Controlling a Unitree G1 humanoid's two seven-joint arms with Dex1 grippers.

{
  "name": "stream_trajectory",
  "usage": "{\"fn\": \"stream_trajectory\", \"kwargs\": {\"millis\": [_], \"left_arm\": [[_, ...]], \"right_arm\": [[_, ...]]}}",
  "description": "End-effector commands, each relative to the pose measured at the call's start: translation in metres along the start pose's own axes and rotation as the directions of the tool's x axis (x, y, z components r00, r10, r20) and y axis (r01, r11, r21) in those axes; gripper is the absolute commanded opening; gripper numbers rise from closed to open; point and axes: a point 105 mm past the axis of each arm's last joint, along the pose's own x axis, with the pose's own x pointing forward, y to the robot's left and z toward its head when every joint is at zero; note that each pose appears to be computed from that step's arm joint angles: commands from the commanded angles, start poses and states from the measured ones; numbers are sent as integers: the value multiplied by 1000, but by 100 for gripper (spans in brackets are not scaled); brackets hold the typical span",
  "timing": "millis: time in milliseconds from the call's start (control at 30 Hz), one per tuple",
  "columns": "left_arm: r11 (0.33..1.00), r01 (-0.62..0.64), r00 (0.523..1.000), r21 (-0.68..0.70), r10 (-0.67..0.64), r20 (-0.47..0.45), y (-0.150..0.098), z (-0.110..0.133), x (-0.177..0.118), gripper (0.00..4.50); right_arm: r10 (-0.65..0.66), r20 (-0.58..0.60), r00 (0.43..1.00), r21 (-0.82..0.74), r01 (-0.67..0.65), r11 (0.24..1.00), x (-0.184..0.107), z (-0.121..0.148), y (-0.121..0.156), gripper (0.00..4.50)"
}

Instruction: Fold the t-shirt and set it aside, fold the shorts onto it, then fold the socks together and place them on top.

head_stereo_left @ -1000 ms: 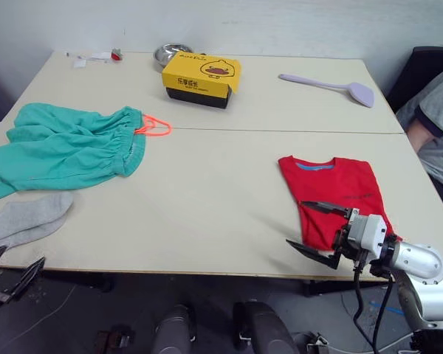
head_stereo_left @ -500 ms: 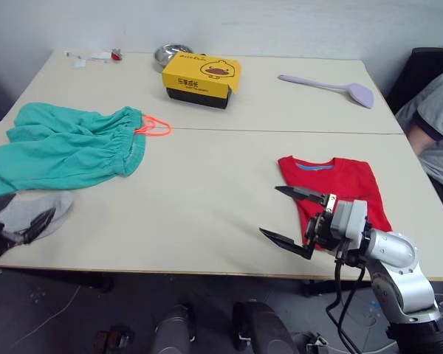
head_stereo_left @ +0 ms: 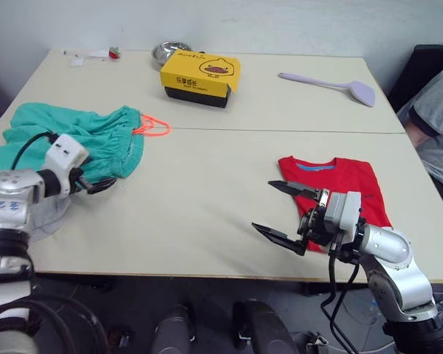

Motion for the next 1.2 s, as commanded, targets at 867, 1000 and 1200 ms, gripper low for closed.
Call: {"fn": "stream_trajectory", "kwargs": {"millis": [867, 1000, 1200], "left_arm": [[587, 614, 502, 528, -806, 313, -188, 154, 62, 2], [537, 708, 422, 458, -843, 334, -238, 138, 57, 2], [602, 731, 444, 322, -777, 446, -263, 138, 54, 44]], "right_arm": [[11, -236, 972, -141, -45, 989, -51, -4, -25, 450], [31, -280, 959, -101, -62, 993, -55, -8, -21, 450], [34, -365, 930, -130, -88, 988, -48, -22, -11, 450]]}}
